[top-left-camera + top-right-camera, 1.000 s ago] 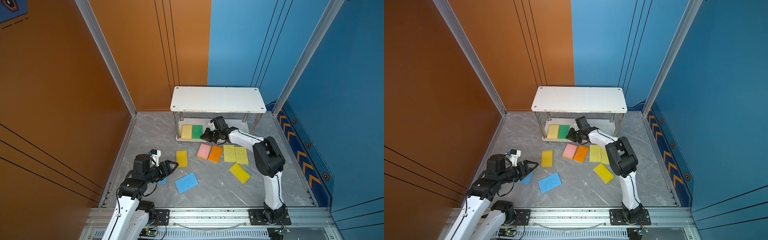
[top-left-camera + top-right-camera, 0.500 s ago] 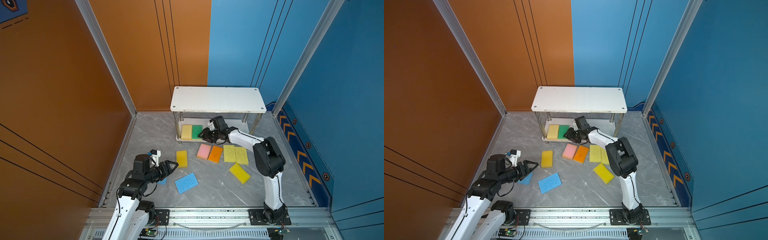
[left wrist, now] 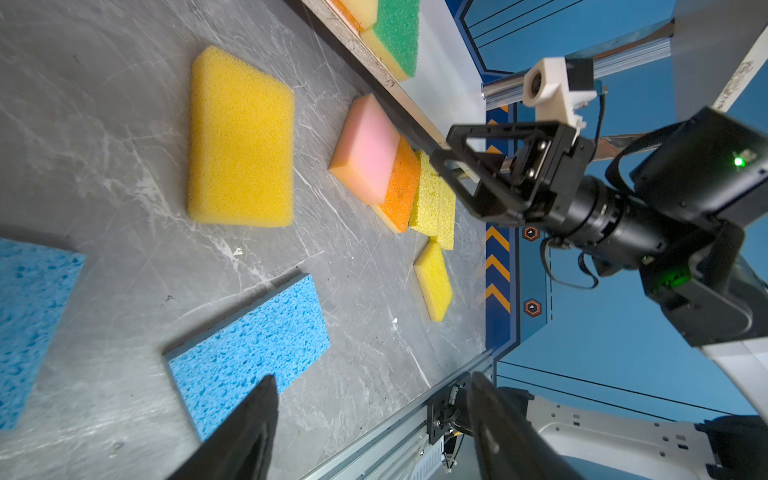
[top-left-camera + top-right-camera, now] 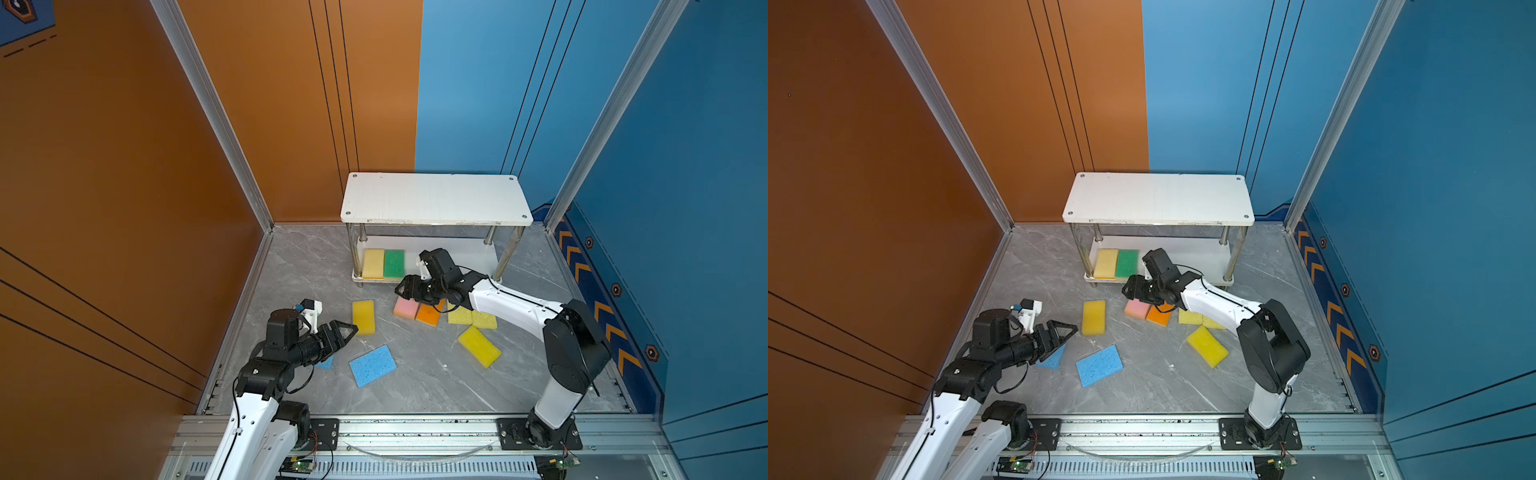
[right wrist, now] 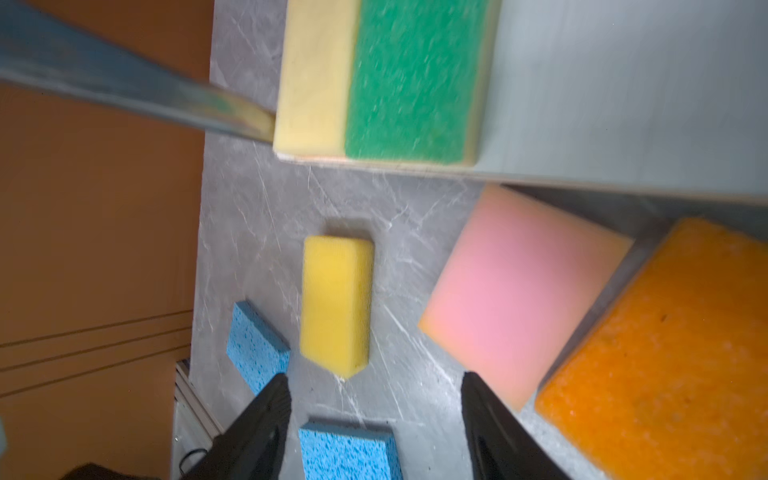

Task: Place and organize the cleaning sponges onto the shelf
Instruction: 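Withdraw the right gripper from the shelf and lower it onto the blue sponge, then grasp the blue sponge with the right gripper and lift it while the left gripper approaches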

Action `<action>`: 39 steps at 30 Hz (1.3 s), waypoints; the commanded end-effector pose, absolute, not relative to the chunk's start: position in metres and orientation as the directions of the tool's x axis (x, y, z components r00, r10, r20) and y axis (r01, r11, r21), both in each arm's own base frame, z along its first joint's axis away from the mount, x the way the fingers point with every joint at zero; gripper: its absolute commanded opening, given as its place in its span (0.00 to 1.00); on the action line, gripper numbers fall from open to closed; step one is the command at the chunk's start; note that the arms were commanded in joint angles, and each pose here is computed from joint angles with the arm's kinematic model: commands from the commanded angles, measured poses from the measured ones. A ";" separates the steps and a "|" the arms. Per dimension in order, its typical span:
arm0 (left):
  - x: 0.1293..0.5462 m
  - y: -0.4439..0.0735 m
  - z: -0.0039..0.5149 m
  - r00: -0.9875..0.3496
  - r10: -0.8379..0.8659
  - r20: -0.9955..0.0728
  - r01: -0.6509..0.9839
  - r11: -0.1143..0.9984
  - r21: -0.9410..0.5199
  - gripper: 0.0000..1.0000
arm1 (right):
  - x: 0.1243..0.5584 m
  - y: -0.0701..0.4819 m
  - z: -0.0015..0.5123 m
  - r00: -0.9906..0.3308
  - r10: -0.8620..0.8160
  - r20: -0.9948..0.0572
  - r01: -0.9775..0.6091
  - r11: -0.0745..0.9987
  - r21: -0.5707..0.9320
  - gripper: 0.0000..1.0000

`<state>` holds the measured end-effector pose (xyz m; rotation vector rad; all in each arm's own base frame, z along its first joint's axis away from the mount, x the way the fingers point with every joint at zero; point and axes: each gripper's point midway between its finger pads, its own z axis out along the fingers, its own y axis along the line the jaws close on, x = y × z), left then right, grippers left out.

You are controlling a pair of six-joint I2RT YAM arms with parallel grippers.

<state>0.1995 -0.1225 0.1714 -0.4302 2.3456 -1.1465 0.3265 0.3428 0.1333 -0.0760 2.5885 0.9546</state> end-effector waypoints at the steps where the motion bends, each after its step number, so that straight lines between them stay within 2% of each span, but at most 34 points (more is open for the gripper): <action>1: 0.194 -0.128 0.166 -0.847 -0.457 -0.271 -0.057 0.586 -0.808 0.76 | 0.271 0.344 0.095 -0.949 -0.049 -0.312 -0.213 0.829 0.518 0.70; 5: 0.192 -0.131 0.166 -0.856 -0.442 -0.266 -0.052 0.586 -0.808 0.78 | 0.217 0.367 0.069 -0.942 -0.208 -0.263 -0.313 0.831 0.461 0.70; 8: 0.191 -0.134 0.167 -0.862 -0.431 -0.268 -0.041 0.584 -0.811 0.79 | 0.194 0.380 0.056 -0.923 -0.298 -0.243 -0.377 0.823 0.424 0.70; 16: 0.189 -0.136 0.170 -0.865 -0.423 -0.271 -0.026 0.577 -0.816 0.79 | 0.179 0.379 0.035 -0.889 -0.397 -0.228 -0.453 0.836 0.310 0.66; 19: 0.186 -0.136 0.170 -0.863 -0.430 -0.266 -0.030 0.569 -0.822 0.79 | 0.175 0.381 0.029 -0.884 -0.415 -0.216 -0.465 0.831 0.306 0.58; 21: 0.186 -0.136 0.171 -0.861 -0.433 -0.266 -0.030 0.565 -0.824 0.79 | 0.174 0.383 0.027 -0.880 -0.423 -0.215 -0.472 0.828 0.303 0.49; 26: 0.186 -0.136 0.171 -0.861 -0.437 -0.262 -0.034 0.562 -0.826 0.79 | 0.175 0.381 0.023 -0.880 -0.425 -0.211 -0.471 0.833 0.289 0.17; 29: 0.187 -0.135 0.171 -0.860 -0.438 -0.261 -0.038 0.565 -0.824 0.79 | 0.177 0.377 0.026 -0.879 -0.422 -0.221 -0.472 0.836 0.280 0.02; 35: 0.186 -0.142 0.169 -0.880 -0.392 -0.267 -0.014 0.584 -0.812 0.79 | 0.194 0.351 0.055 -0.870 -0.406 -0.279 -0.478 0.833 0.278 0.00; 39: 0.181 -0.159 0.162 -0.920 -0.290 -0.264 0.029 0.621 -0.783 0.80 | 0.200 0.326 0.087 -0.814 -0.482 -0.325 -0.568 0.778 0.269 0.00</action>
